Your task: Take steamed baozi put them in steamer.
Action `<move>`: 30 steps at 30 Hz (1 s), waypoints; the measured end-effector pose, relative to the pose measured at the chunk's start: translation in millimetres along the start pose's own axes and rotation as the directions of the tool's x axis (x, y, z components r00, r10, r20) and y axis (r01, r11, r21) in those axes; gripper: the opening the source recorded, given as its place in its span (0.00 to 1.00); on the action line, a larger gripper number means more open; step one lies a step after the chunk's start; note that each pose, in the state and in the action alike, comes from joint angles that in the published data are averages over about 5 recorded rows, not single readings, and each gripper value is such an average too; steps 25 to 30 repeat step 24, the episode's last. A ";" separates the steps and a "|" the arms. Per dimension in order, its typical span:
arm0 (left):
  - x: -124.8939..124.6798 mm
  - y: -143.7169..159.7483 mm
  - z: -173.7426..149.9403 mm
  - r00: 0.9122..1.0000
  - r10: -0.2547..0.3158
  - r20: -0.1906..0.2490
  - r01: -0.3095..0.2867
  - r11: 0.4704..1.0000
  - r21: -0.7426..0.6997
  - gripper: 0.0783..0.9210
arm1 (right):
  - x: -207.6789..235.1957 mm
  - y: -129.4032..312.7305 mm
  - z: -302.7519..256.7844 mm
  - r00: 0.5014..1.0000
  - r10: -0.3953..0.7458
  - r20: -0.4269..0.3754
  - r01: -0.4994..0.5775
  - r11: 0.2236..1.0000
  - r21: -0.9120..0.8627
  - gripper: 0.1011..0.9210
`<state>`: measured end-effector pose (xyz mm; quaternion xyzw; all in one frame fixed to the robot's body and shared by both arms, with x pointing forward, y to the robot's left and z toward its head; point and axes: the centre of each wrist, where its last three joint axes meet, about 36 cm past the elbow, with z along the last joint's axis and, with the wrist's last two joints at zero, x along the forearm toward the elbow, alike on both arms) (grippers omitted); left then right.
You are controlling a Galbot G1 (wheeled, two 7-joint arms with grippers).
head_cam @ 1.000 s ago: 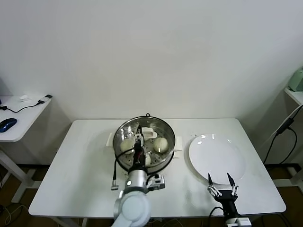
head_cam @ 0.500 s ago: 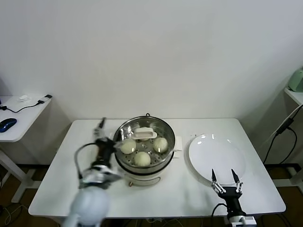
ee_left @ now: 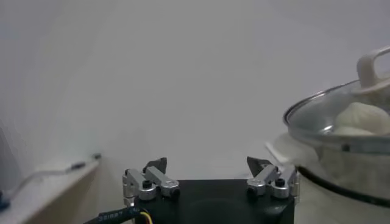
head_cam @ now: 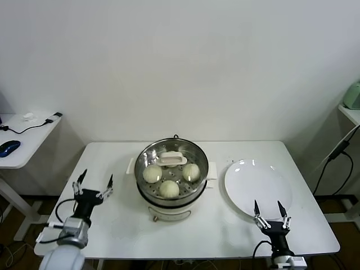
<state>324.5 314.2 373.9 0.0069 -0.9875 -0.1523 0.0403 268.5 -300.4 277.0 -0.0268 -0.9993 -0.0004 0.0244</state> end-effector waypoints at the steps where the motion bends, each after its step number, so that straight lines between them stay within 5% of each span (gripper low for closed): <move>1: 2.4 -0.2 6.2 1.000 0.001 -0.001 -0.001 1.000 0.024 0.88 | 0.2 -0.7 0.1 1.000 0.001 -0.001 -0.001 1.000 -0.001 0.88; 12: 23.3 -9.1 41.0 1.000 0.008 0.004 -0.009 0.984 0.178 0.88 | -0.6 -4.9 -2.1 1.000 0.002 -0.001 -0.002 1.000 -0.005 0.88; 30: 33.7 -12.3 52.4 1.000 0.010 0.005 -0.010 0.975 0.224 0.88 | 0.0 -3.9 -2.7 1.000 -0.001 -0.001 0.001 1.000 -0.009 0.88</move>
